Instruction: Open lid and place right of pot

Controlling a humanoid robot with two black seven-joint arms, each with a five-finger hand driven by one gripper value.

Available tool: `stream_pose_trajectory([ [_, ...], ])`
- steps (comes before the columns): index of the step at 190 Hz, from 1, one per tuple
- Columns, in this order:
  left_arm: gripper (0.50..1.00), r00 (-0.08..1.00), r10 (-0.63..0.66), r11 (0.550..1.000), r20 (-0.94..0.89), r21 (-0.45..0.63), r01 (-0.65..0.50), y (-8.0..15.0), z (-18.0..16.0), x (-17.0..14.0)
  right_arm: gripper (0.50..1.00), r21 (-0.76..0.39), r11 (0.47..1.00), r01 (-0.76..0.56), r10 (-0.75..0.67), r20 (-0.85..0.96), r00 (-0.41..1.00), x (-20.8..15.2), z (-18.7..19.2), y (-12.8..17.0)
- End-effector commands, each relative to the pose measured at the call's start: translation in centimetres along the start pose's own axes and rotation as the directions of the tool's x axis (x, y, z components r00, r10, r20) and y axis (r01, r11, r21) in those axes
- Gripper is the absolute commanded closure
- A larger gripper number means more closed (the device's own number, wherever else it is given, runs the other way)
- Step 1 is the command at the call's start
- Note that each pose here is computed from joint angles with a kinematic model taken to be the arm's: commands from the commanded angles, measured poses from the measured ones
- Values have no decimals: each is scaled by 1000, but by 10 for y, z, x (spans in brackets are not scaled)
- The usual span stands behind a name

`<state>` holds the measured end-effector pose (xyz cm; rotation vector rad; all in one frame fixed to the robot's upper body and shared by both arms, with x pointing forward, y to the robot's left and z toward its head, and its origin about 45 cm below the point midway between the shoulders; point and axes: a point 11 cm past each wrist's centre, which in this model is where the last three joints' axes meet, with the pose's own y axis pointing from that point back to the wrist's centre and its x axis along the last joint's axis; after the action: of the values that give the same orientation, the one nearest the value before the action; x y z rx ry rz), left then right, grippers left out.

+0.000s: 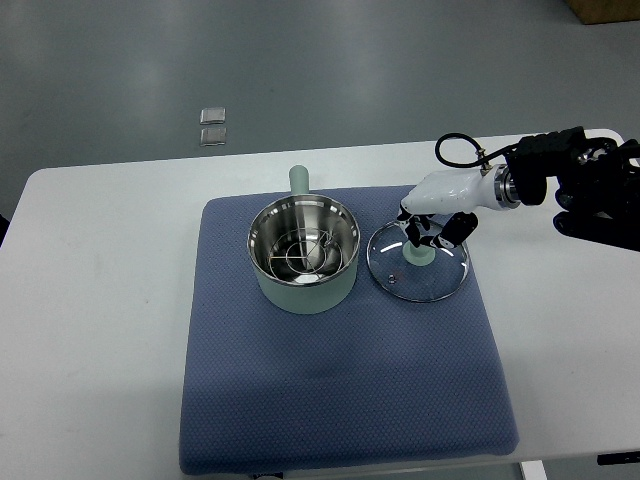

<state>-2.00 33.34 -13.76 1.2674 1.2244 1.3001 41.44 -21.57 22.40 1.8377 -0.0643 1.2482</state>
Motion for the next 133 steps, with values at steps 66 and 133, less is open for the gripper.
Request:
stream_pose_trajectory([
  [66, 500, 1000, 0, 1000, 0, 0, 0, 0, 0, 0, 838, -65, 988, -137, 140, 41, 989, 35, 26, 31],
  [133, 500, 1000, 0, 1000, 0, 0, 0, 0, 0, 0, 603, -227, 814, -534, 576, 428, 696, 68, 72, 95],
])
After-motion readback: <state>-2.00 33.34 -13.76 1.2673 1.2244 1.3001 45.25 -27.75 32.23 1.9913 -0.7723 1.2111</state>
